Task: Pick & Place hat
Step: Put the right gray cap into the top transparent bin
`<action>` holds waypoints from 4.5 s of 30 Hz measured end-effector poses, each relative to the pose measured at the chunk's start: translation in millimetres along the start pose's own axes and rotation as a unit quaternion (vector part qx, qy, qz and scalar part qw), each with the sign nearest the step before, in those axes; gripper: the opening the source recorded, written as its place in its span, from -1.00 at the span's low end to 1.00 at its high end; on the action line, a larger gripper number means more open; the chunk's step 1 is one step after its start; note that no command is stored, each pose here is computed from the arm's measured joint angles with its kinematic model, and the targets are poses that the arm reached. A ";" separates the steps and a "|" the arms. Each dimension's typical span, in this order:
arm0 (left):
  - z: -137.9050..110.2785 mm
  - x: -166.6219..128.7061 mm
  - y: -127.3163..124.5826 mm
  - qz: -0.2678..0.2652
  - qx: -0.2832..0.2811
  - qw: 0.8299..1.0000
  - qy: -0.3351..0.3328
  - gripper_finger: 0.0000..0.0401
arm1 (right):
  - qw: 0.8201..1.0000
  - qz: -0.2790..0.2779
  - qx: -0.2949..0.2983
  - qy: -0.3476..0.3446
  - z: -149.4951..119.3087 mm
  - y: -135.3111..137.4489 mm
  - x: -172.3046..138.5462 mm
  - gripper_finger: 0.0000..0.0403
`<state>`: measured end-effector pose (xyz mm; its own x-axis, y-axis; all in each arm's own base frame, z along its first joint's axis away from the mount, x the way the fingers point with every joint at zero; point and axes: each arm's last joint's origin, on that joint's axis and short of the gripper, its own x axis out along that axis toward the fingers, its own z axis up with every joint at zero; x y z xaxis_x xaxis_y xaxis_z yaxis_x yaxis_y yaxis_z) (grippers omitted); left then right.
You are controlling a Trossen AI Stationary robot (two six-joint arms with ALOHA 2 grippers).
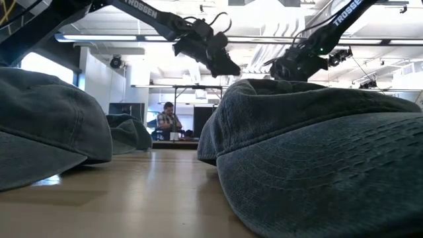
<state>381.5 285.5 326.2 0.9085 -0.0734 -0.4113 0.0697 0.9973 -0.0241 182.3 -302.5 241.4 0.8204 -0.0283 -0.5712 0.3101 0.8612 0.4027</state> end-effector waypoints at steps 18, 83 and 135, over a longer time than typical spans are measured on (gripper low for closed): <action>8.2 -18.6 -8.2 0.011 -0.016 1.000 0.020 -0.27 | 0.999 -0.050 -0.019 -0.010 4.6 -4.6 -1.2 -0.30; 12.0 -0.2 -9.6 0.192 -0.054 0.979 0.045 -0.75 | 0.987 0.156 -0.006 -0.038 4.7 22.9 -10.7 -0.74; -50.6 78.9 21.2 0.227 0.007 0.971 0.071 -1.00 | 0.998 -0.011 0.069 -0.005 5.7 13.8 -8.6 -0.76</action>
<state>433.8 301.2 247.2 0.7811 0.3763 -0.4983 -0.3183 0.9265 0.2007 182.3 -293.3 255.9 0.8171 -0.0509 -0.5742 0.3897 0.7828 0.4851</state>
